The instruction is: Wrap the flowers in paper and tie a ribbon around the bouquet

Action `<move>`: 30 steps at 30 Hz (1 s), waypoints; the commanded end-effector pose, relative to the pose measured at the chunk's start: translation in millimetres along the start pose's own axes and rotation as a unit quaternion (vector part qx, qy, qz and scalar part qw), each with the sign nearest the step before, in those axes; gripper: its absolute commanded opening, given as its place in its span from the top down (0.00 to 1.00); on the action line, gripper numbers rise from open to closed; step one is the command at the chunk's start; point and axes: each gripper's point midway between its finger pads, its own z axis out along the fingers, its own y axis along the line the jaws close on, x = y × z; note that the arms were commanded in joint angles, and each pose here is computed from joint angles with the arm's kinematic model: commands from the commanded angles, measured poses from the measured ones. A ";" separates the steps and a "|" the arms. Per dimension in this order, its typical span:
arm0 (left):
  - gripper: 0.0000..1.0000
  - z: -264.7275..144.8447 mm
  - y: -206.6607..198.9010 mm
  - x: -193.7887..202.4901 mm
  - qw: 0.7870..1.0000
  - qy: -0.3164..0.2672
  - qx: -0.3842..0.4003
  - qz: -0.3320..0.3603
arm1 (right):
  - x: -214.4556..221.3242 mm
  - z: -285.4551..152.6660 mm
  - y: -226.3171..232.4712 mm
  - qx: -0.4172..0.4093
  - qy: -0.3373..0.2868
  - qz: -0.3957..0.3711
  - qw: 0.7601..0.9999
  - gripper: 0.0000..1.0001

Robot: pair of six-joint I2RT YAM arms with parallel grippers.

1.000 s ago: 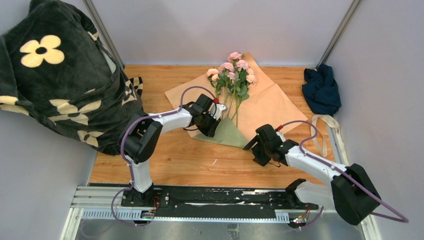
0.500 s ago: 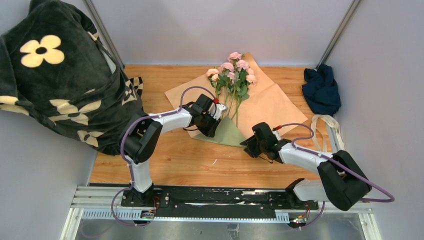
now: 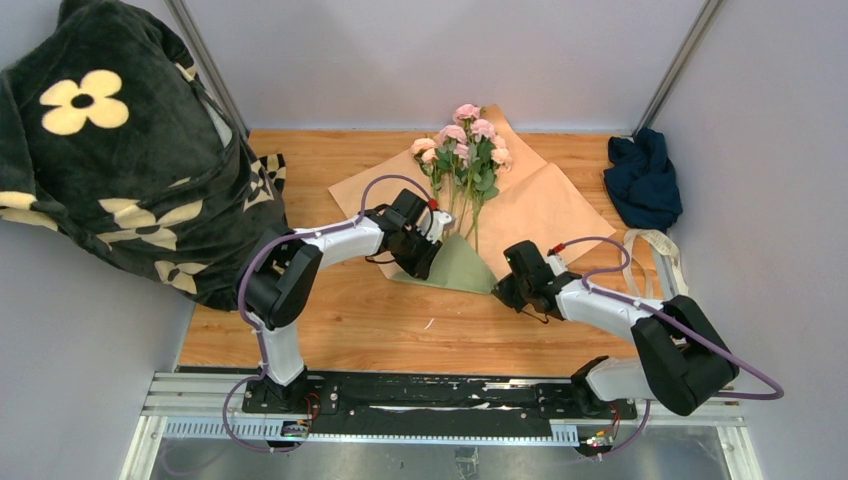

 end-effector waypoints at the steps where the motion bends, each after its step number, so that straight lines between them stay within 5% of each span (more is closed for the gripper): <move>1: 0.66 -39.3 -27.4 -28.7 0.999 -0.029 0.031 0.032 | -22.5 -4.0 -33.2 0.083 -0.043 -0.088 0.992 1.00; 10: 0.65 -8.3 -79.3 -49.6 0.988 -0.051 0.137 0.043 | -31.3 -14.9 -28.3 0.076 -0.064 -0.121 0.988 1.00; 19: 0.62 50.4 -14.6 -62.4 1.000 -0.018 -0.004 0.021 | -40.5 -32.3 21.6 0.060 -0.097 -0.273 0.955 1.00; 25: 0.62 67.3 -14.7 -32.6 1.000 0.021 0.011 0.002 | -34.1 -45.0 57.3 0.062 -0.146 -0.437 0.885 1.00; 30: 0.62 67.4 -8.8 -28.4 1.000 0.021 0.015 -0.011 | -2.9 -43.5 96.5 -0.017 -0.146 -0.548 0.823 1.00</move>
